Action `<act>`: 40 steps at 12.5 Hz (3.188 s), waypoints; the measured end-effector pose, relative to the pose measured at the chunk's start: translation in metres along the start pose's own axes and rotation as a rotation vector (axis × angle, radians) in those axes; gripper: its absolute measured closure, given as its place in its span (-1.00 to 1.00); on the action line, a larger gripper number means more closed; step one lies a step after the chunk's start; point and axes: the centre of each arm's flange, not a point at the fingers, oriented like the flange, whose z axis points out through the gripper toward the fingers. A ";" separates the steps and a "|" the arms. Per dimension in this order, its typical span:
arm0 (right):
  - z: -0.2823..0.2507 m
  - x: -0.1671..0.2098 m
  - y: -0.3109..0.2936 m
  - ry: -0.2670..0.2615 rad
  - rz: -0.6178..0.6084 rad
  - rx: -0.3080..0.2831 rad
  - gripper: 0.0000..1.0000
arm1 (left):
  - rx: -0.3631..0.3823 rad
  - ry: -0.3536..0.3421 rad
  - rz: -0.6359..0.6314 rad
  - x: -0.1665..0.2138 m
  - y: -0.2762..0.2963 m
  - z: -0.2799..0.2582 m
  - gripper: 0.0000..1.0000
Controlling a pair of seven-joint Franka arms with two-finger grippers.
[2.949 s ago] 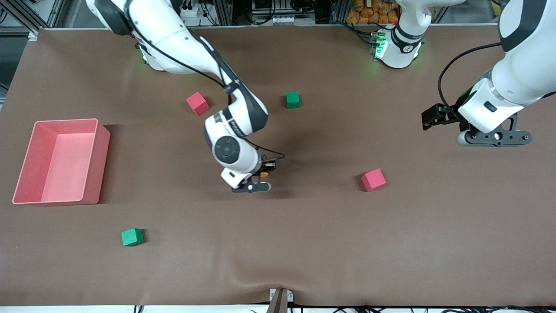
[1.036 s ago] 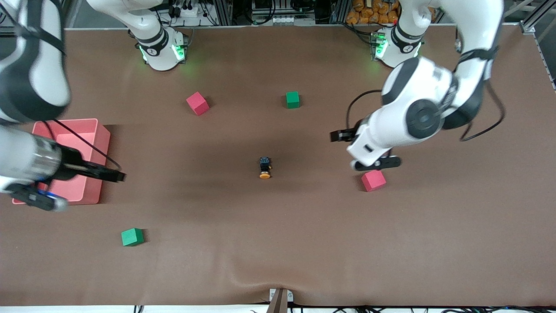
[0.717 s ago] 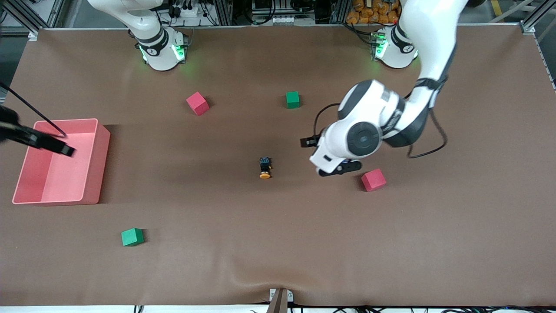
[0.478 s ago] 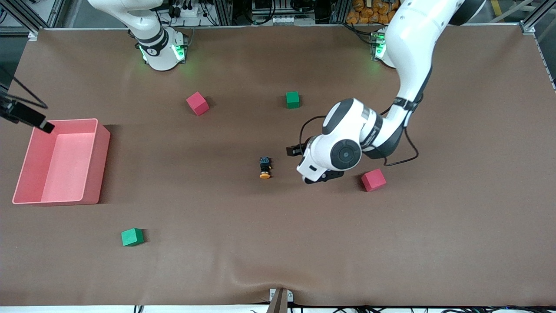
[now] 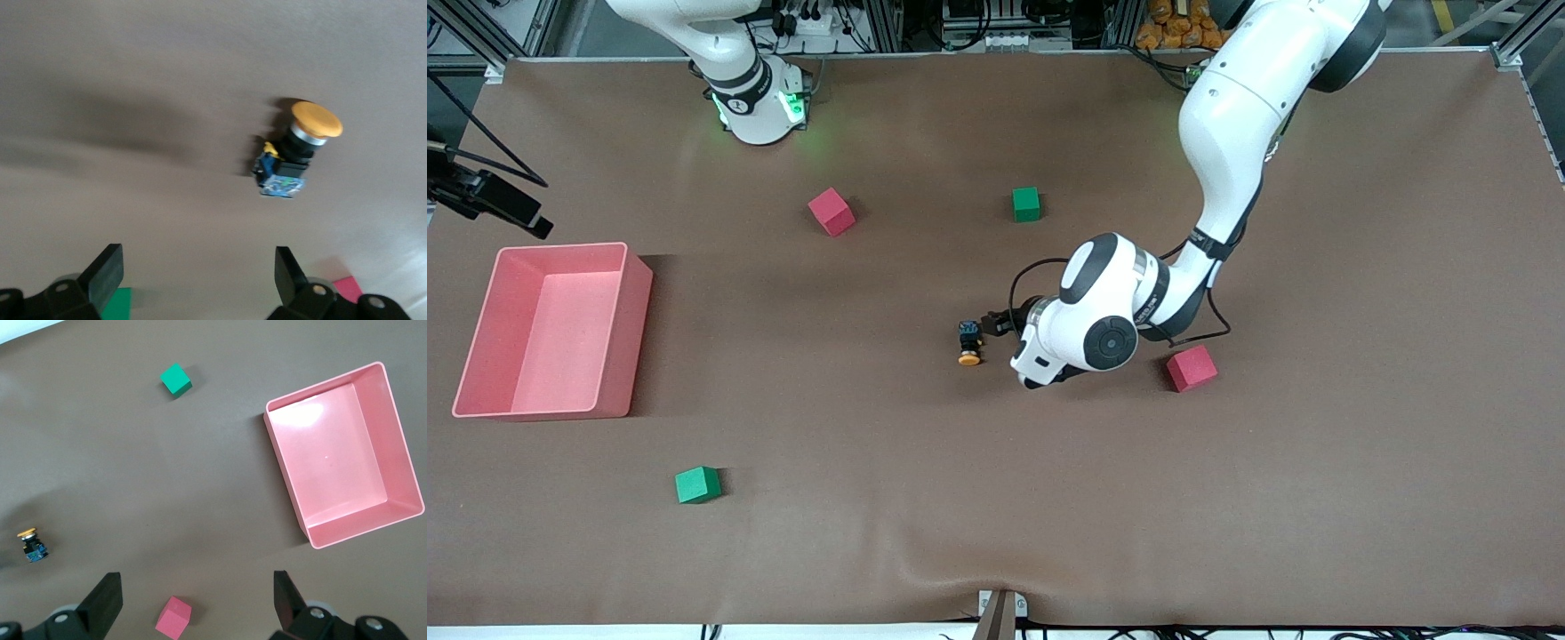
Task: Place and upright button with both arms
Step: 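Grasp the button lying on its side with the left gripper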
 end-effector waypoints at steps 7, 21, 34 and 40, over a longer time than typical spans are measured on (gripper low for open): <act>-0.007 0.013 0.014 0.015 -0.003 -0.002 -1.00 | -0.145 0.023 0.015 0.016 0.026 0.040 -1.00; -0.008 0.006 -0.002 -0.009 -0.159 -0.007 -1.00 | -0.157 0.059 0.046 0.011 0.038 0.077 -0.97; -0.008 0.000 -0.022 -0.010 -0.203 -0.006 -1.00 | -0.193 0.063 0.027 0.012 0.041 0.093 -0.69; -0.008 0.000 -0.020 -0.010 -0.203 -0.006 -1.00 | -0.200 0.075 0.032 0.009 0.044 0.095 -0.63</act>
